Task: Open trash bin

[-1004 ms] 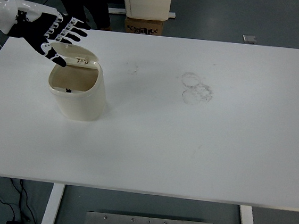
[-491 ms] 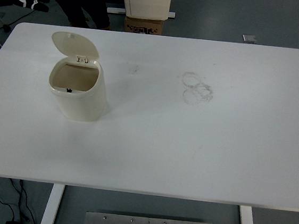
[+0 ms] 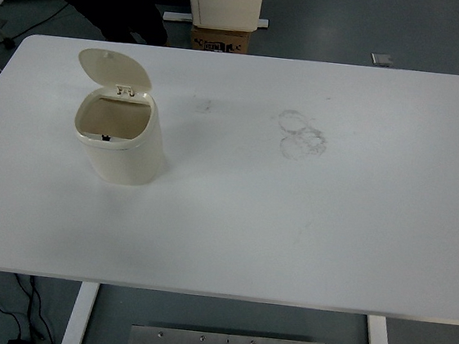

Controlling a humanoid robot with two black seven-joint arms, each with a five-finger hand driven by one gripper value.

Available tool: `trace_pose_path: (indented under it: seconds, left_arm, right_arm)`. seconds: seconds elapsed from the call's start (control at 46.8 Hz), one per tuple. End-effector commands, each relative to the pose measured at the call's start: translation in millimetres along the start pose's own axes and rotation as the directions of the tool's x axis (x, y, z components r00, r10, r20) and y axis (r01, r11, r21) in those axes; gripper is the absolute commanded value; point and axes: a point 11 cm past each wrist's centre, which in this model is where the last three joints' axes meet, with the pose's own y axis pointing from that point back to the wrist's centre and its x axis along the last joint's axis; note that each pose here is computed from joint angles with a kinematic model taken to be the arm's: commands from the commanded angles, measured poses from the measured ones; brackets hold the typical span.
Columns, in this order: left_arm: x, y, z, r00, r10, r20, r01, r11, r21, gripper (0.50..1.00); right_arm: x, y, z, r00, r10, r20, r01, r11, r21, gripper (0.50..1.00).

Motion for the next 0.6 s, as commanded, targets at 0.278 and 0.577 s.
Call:
trace_pose_path:
  seconds: [0.278,0.577]
  left_arm:
    - [38.4,33.9,-47.9,0.972,0.106,-0.209,-0.124,0.990,-0.074,1.000]
    - [52.8,43.4,-84.5,0.935,0.178,-0.308,-0.215,0.972,-0.090,1.000]
  right_arm:
    - [0.0,0.0,0.0,1.000,0.000,0.000,0.000,1.000,0.000,0.991]
    - [0.0,0.0,0.0,1.000,0.000,0.000,0.000,1.000,0.000,0.991]
